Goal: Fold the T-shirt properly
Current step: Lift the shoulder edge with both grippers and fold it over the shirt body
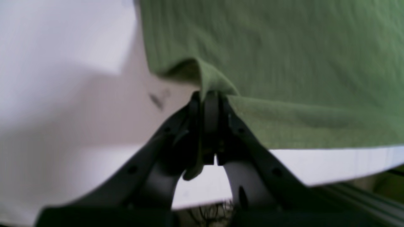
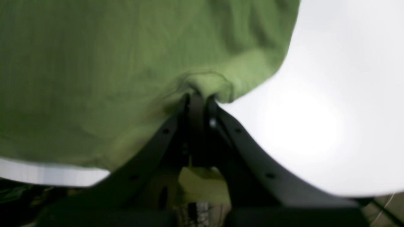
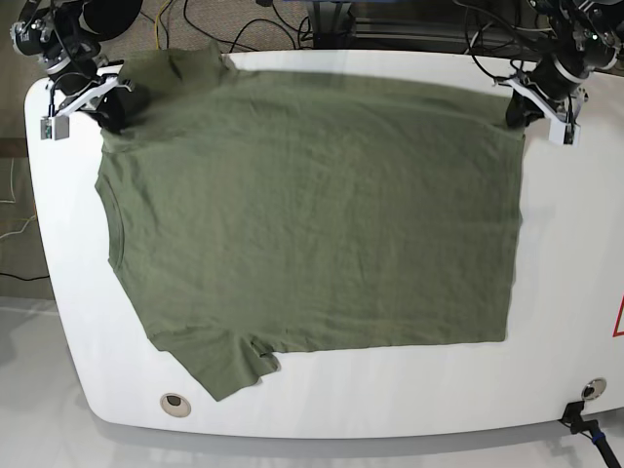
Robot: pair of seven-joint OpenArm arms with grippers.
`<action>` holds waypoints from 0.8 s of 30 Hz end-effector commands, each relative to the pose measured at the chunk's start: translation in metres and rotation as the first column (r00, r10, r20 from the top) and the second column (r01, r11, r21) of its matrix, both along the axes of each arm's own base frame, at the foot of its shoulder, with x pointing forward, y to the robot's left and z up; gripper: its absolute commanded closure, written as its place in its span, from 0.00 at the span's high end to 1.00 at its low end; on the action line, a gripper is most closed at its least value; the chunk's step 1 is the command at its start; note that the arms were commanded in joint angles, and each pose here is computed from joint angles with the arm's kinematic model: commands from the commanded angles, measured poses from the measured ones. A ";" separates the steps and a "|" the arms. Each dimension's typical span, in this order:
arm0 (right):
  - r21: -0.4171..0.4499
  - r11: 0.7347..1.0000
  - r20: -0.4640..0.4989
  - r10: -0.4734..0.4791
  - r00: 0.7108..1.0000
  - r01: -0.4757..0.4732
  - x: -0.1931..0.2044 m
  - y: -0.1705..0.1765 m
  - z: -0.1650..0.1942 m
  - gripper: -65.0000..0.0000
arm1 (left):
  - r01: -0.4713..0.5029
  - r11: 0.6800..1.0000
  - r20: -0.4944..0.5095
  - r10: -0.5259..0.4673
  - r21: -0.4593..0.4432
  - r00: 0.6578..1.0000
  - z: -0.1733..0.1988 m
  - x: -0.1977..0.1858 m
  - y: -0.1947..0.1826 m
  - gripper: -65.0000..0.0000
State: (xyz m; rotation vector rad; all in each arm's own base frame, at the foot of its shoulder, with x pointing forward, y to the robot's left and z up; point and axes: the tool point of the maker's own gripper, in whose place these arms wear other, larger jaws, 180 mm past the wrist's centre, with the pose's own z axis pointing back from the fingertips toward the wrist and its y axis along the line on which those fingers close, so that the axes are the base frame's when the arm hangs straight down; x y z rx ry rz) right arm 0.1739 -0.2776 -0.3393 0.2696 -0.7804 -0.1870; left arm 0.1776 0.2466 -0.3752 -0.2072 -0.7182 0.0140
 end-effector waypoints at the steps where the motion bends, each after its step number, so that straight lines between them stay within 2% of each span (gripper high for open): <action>1: -0.021 1.000 0.036 0.018 0.999 -0.017 0.011 -0.002 0.012 0.00 | 0.005 1.000 0.062 -0.005 0.008 0.998 0.014 0.015 0.001 0.00; 3: -0.018 1.000 0.055 0.021 0.998 -0.020 0.021 -0.002 0.016 0.00 | 0.005 1.000 0.106 -0.006 0.009 0.994 0.023 0.032 0.001 0.00; 8: -0.015 1.000 0.126 0.023 0.992 -0.021 0.046 0.000 0.030 0.00 | 0.016 1.000 0.127 -0.018 0.018 0.992 0.035 0.060 0.002 0.00; 15: 0.061 0.998 0.165 -0.031 0.986 0.021 0.077 -0.011 0.026 0.00 | 0.018 1.000 0.199 -0.022 0.022 0.980 0.055 0.088 0.003 0.00; 22: 0.088 0.994 0.179 -0.077 0.981 0.062 0.111 -0.023 0.022 0.00 | 0.008 1.000 0.171 -0.003 -0.029 0.985 0.041 0.098 0.008 0.00; 24: 0.097 0.995 0.180 -0.047 0.982 0.030 0.122 -0.015 0.021 0.00 | 0.005 0.999 0.165 0.003 -0.043 0.986 0.037 0.101 0.010 0.00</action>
